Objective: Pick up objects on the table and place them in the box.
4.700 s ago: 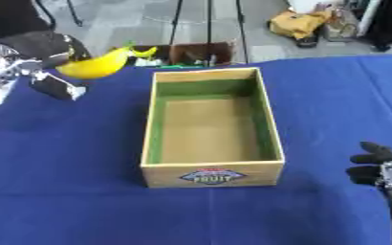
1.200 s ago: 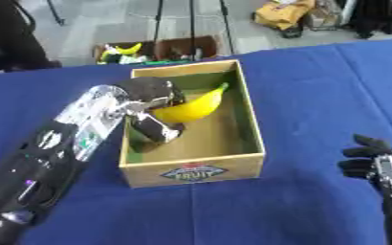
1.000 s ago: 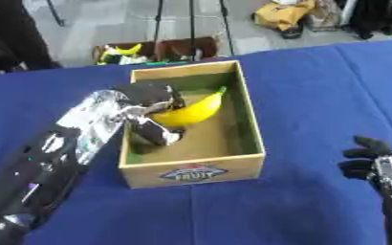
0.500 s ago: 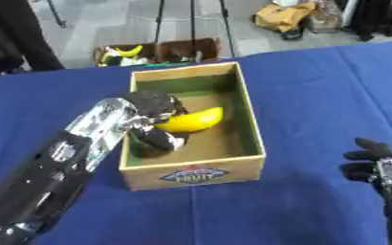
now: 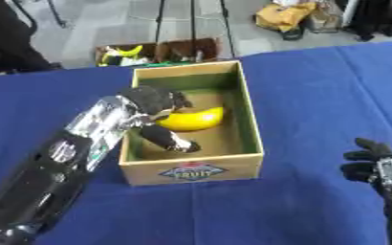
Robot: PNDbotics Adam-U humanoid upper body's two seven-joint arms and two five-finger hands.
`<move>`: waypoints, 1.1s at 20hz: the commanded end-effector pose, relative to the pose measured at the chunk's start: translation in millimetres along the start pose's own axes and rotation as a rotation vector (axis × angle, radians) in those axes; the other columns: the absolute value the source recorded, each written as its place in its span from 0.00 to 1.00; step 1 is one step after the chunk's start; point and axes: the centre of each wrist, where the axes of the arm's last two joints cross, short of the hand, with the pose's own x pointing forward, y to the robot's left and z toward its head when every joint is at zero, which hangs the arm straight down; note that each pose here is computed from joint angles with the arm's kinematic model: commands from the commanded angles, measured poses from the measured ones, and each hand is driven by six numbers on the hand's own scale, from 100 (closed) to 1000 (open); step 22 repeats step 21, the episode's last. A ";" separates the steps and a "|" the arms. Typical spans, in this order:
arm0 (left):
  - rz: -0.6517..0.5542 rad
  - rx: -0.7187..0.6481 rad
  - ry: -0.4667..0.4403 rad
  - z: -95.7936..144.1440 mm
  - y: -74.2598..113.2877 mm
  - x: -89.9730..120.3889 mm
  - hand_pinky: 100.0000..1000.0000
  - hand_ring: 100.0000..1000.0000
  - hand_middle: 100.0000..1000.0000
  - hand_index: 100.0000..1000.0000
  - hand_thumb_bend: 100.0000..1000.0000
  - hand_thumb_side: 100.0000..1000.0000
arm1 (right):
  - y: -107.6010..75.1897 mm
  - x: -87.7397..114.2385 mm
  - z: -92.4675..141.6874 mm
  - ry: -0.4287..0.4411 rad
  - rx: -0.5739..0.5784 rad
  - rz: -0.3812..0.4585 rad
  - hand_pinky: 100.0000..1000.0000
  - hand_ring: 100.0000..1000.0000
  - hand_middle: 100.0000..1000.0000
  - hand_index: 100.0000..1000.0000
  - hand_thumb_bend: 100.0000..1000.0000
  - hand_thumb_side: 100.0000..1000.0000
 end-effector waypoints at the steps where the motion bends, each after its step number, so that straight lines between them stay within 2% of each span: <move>1: 0.014 0.139 0.027 13.3 27.9 -20.7 0.73 0.92 0.90 0.98 0.59 1.00 | -1.3 7.2 -1.9 -0.028 0.001 -0.011 0.60 0.58 0.59 0.80 0.00 1.00; 8: 0.115 0.285 -0.019 29.0 44.2 -35.8 0.68 0.88 0.86 0.95 0.61 1.00 | -1.8 6.2 -1.3 -0.023 -0.002 -0.009 0.60 0.58 0.59 0.80 0.00 1.00; 16: 0.195 0.430 -0.012 53.4 61.2 -45.8 0.64 0.86 0.83 0.93 0.53 1.00 | -2.3 5.0 -0.4 -0.018 -0.007 -0.009 0.60 0.58 0.59 0.80 0.00 1.00; 17: 0.210 0.451 -0.009 57.4 63.1 -47.3 0.64 0.85 0.83 0.92 0.44 1.00 | -2.5 4.8 -0.2 -0.017 -0.009 -0.009 0.60 0.58 0.59 0.80 0.00 1.00; 18: 0.222 0.471 -0.005 61.6 64.7 -49.3 0.63 0.85 0.82 0.92 0.50 1.00 | -2.7 4.6 0.0 -0.016 -0.010 -0.008 0.60 0.58 0.59 0.80 0.00 1.00; 22: 0.262 0.539 0.002 75.9 69.8 -54.1 0.62 0.83 0.81 0.91 0.46 1.00 | -3.4 3.6 0.6 -0.013 -0.015 -0.007 0.60 0.58 0.59 0.80 0.00 1.00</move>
